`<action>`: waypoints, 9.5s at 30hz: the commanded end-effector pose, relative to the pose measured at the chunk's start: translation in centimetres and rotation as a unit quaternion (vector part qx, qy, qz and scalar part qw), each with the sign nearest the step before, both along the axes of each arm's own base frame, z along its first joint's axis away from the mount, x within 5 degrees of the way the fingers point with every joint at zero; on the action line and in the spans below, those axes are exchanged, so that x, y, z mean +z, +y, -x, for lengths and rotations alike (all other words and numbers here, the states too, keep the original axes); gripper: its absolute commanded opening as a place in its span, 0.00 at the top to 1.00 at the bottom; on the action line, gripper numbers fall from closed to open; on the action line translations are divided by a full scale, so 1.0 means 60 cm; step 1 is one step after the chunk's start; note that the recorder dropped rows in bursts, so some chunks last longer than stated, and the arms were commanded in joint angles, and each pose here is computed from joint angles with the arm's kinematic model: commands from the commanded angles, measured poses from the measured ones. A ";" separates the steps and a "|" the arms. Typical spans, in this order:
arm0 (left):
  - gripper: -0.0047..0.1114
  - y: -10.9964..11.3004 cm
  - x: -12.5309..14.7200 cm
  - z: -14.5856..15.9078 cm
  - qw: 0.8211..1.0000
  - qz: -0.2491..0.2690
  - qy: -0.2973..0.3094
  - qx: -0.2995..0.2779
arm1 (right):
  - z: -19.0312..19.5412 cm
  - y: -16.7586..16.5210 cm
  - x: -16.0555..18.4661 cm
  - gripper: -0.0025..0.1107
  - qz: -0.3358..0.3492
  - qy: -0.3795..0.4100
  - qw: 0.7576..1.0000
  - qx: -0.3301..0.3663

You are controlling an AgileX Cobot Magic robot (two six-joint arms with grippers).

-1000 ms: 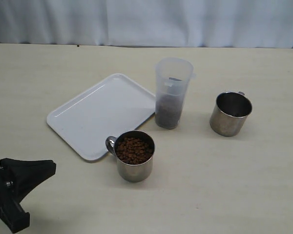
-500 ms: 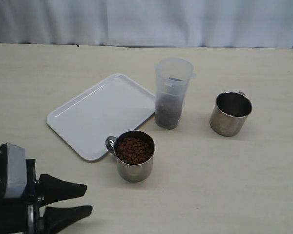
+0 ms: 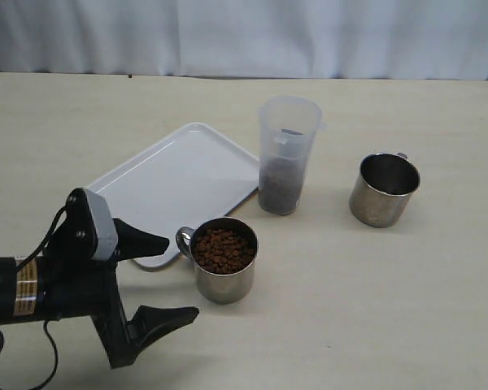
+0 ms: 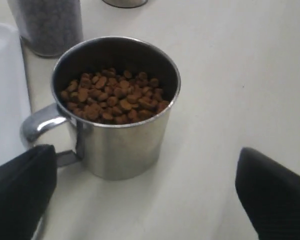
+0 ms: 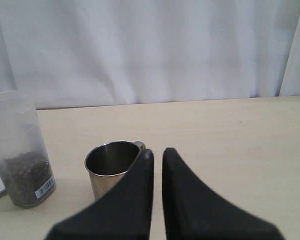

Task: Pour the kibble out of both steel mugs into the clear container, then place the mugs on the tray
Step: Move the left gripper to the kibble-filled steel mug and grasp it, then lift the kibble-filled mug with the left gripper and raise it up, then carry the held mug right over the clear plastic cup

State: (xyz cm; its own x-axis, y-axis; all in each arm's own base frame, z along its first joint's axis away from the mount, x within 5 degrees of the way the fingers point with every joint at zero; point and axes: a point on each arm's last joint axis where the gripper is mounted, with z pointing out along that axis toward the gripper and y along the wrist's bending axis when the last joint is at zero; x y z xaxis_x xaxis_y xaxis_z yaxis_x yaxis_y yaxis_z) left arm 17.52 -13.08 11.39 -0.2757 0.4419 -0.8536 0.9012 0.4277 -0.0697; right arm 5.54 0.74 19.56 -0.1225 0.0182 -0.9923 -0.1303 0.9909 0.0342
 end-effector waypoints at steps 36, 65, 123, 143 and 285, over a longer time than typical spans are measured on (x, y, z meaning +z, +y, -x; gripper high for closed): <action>0.28 -0.037 -0.006 -0.084 0.997 -0.050 -0.012 -0.049 | 0.000 0.000 -0.003 0.93 0.003 0.002 1.000 0.002; 0.28 -0.116 -0.023 -0.159 0.984 -0.105 0.003 -0.144 | 0.000 0.000 -0.003 0.93 0.003 0.002 1.000 0.002; 0.28 -0.148 -0.071 -0.198 0.985 -0.059 -0.020 -0.158 | 0.000 0.000 -0.003 0.93 0.003 0.002 1.000 0.002; 0.96 -0.139 -0.008 -0.197 0.983 -0.068 -0.022 -0.172 | 0.000 0.000 -0.003 0.93 0.003 0.002 1.000 0.002; 0.96 -0.178 0.213 -0.180 0.931 -0.194 -0.239 0.197 | 0.000 0.000 -0.003 0.93 0.003 0.002 1.000 0.002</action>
State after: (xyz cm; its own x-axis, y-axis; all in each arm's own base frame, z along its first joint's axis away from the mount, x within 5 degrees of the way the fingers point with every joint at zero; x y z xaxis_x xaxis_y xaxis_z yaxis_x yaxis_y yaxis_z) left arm 28.36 -23.54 23.34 -0.1245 0.6856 -0.7172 0.6039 0.6260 0.4935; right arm 5.54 0.74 19.54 -0.1243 0.0179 -0.9921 -0.1302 0.9909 0.0342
